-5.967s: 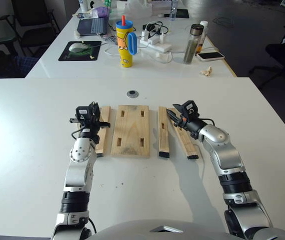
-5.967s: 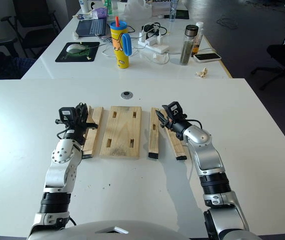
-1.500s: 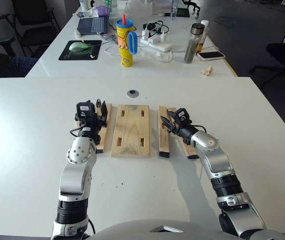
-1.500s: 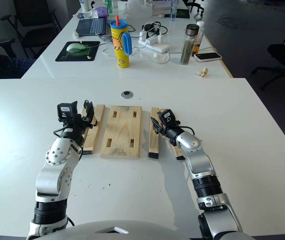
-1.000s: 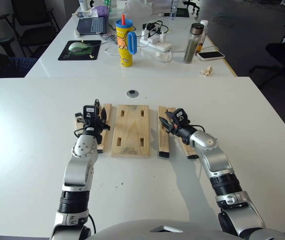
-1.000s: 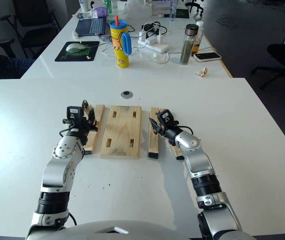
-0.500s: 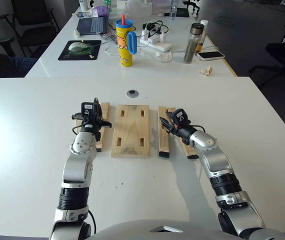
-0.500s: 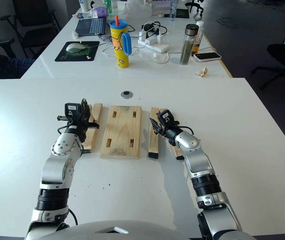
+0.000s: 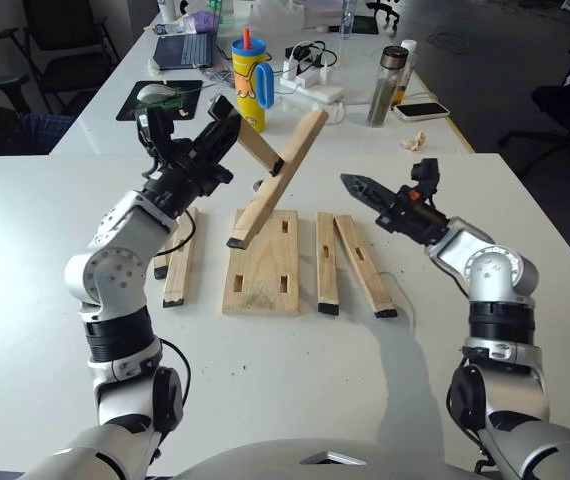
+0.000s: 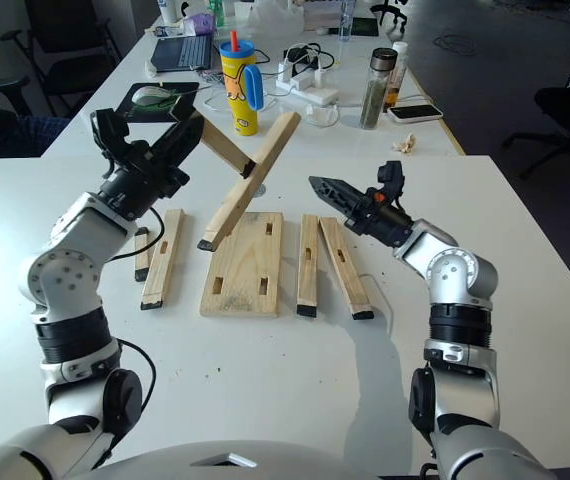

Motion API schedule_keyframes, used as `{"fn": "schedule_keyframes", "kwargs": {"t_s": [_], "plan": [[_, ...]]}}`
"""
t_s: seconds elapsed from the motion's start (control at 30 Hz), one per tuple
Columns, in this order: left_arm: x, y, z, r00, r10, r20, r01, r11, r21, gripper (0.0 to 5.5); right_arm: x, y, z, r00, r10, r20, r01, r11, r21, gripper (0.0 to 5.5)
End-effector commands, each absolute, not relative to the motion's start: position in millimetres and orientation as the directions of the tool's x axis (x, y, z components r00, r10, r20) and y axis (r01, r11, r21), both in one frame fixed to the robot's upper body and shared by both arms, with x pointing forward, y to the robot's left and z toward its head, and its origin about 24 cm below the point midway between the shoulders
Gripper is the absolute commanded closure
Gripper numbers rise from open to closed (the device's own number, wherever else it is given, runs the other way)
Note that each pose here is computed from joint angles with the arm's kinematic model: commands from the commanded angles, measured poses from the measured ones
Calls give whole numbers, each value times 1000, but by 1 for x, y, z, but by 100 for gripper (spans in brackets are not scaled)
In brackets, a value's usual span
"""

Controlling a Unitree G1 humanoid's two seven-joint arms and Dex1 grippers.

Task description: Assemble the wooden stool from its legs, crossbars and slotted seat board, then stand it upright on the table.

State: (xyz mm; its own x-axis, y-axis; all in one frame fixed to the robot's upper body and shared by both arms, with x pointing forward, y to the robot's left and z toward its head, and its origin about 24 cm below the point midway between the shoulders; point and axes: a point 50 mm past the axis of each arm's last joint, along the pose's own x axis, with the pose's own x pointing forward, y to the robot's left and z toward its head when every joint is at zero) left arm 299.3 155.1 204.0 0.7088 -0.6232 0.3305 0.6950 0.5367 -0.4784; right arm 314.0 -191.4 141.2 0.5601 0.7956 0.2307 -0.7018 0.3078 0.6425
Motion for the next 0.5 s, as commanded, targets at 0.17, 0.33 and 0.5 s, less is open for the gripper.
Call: {"fn": "schedule_keyframes", "kwargs": {"t_s": [0.17, 0.33, 0.5], "plan": [[291, 149, 213, 540, -727, 424, 790, 264, -553, 508, 313, -197, 159, 477, 791, 383, -717, 98, 691, 82], [287, 146, 208, 526, -730, 436, 779, 208, -591, 508, 303, -196, 169, 379, 795, 473, -729, -58, 682, 82], [286, 143, 206, 512, -738, 440, 771, 170, -614, 508, 298, -199, 177, 340, 779, 526, -724, -140, 675, 82]]}}
